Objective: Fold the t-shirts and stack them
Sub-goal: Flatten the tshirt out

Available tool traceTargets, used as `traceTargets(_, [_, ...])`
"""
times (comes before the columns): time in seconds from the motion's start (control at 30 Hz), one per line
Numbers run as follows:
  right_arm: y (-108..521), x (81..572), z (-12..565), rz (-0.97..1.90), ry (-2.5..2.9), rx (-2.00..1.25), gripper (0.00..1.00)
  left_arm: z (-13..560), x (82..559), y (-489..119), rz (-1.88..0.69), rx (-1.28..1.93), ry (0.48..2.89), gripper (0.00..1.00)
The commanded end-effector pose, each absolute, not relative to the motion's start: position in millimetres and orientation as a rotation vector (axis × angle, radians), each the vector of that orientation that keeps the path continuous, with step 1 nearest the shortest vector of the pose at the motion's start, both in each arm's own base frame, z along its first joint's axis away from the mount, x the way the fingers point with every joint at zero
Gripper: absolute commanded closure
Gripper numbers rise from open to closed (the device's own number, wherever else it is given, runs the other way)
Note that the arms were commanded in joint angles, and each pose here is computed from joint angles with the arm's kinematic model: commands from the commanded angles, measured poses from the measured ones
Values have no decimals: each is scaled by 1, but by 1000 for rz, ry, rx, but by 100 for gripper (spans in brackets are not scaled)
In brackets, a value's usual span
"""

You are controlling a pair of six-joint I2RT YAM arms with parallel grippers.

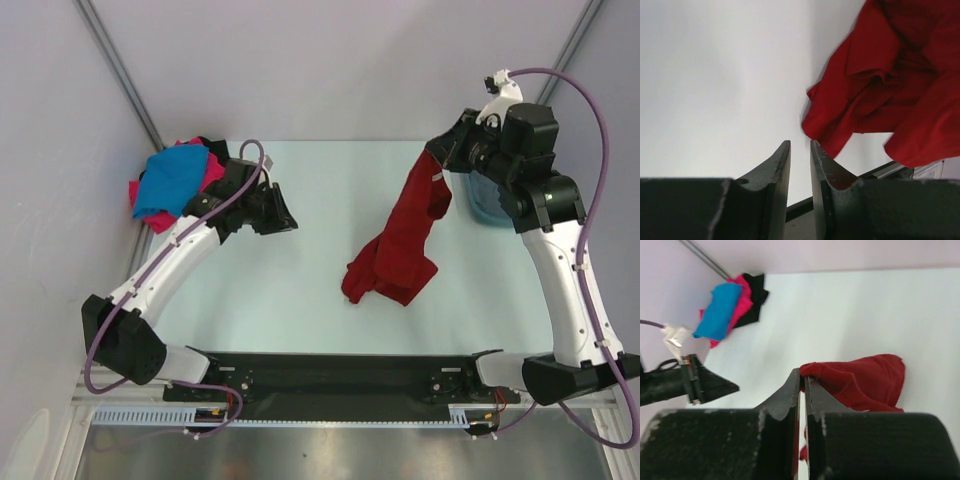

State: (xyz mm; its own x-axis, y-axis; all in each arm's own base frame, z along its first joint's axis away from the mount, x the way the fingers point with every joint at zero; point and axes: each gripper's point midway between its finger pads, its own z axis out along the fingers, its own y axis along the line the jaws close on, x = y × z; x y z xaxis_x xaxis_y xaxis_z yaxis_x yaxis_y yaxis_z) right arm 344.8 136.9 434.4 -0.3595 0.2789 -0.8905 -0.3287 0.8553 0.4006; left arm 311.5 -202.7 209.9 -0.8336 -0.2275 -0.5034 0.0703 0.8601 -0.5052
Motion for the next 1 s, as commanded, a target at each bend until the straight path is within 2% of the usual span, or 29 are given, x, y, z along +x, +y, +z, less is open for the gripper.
traceTargets(0.0, [123, 362, 391, 516, 1948, 16, 100, 225, 312, -212, -758, -104, 2412, 72])
traceTargets(0.43, [103, 407, 170, 400, 2473, 248, 100, 224, 319, -219, -751, -58, 2441, 68])
traceTargets(0.53, [104, 411, 141, 399, 2556, 254, 85, 224, 320, -221, -757, -32, 2452, 67])
traceTargets(0.57, [104, 412, 138, 394, 2568, 257, 77, 225, 320, -222, -758, -26, 2454, 67])
traceTargets(0.63, [108, 414, 131, 418, 2591, 251, 52, 224, 321, -221, -747, -14, 2454, 67])
traceTargets(0.7, [110, 416, 137, 433, 2578, 270, 49, 224, 321, -220, -740, 0, 2455, 66])
traceTargets(0.77, [113, 414, 150, 459, 2552, 277, 42, 224, 322, -221, -739, 9, 2459, 66])
traceTargets(0.97, [136, 396, 188, 592, 2489, 309, 41, 225, 328, -227, -754, 39, 2463, 66])
